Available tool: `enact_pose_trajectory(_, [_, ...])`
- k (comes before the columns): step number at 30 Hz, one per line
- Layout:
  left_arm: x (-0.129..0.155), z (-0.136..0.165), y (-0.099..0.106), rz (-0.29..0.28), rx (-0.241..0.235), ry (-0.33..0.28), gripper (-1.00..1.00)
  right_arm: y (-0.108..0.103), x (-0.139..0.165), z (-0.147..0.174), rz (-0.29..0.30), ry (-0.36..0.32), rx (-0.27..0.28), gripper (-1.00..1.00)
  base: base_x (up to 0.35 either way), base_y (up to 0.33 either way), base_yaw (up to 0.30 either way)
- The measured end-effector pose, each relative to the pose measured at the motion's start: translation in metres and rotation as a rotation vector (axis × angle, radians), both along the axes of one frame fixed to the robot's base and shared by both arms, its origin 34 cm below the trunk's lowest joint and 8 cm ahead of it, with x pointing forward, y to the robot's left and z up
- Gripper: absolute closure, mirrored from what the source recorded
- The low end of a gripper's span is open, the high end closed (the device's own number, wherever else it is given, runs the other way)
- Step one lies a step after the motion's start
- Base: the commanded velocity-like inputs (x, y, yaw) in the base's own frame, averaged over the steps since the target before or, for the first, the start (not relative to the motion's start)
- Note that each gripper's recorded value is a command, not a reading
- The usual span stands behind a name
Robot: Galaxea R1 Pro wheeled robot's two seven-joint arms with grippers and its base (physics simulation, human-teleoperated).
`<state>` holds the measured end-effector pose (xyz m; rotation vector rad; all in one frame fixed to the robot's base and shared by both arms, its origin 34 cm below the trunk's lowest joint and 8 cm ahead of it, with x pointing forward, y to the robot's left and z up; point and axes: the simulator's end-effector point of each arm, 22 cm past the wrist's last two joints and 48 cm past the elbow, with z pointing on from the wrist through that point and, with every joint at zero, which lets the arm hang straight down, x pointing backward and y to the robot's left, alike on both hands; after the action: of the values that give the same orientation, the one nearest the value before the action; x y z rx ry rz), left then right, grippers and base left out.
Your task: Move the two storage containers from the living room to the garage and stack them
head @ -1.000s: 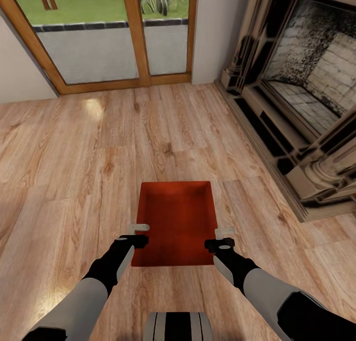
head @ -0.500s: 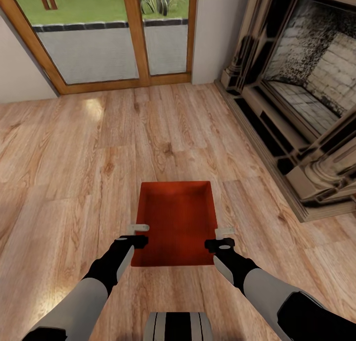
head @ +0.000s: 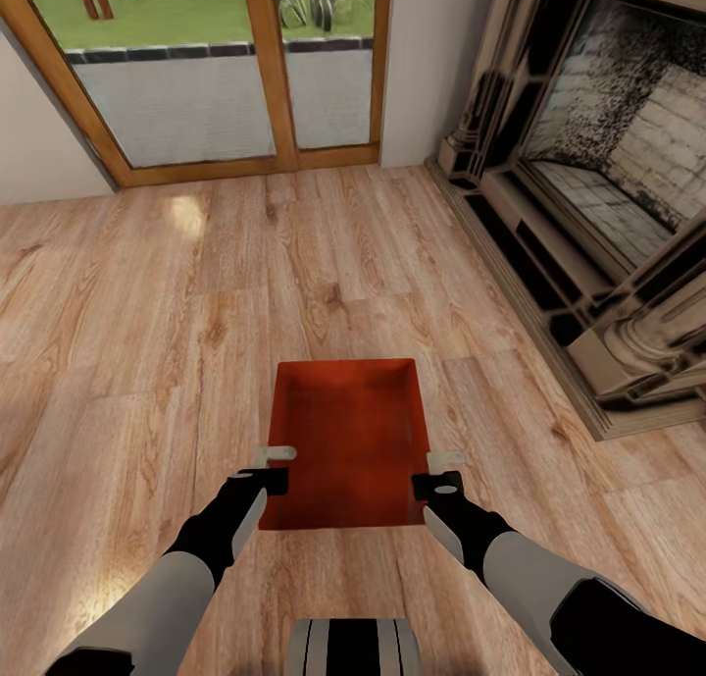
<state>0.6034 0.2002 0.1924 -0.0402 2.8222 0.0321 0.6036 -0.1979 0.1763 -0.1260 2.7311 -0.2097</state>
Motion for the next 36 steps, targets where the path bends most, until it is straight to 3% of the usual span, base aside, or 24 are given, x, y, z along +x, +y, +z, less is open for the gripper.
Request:
enact_pose_trajectory(16, [0.0, 0.0, 0.001, 0.0, 0.003, 0.0, 1.0, 0.001, 0.0, 0.0, -0.001, 0.0, 0.005, 1.0, 0.0, 0.0, 0.0])
enact_pose_trajectory(36, [0.008, 0.042, 0.001, 0.0, 0.001, 0.006, 1.0, 0.001, 0.008, 0.043, -0.008, 0.005, 0.007, 1.0, 0.0, 0.0, 0.0])
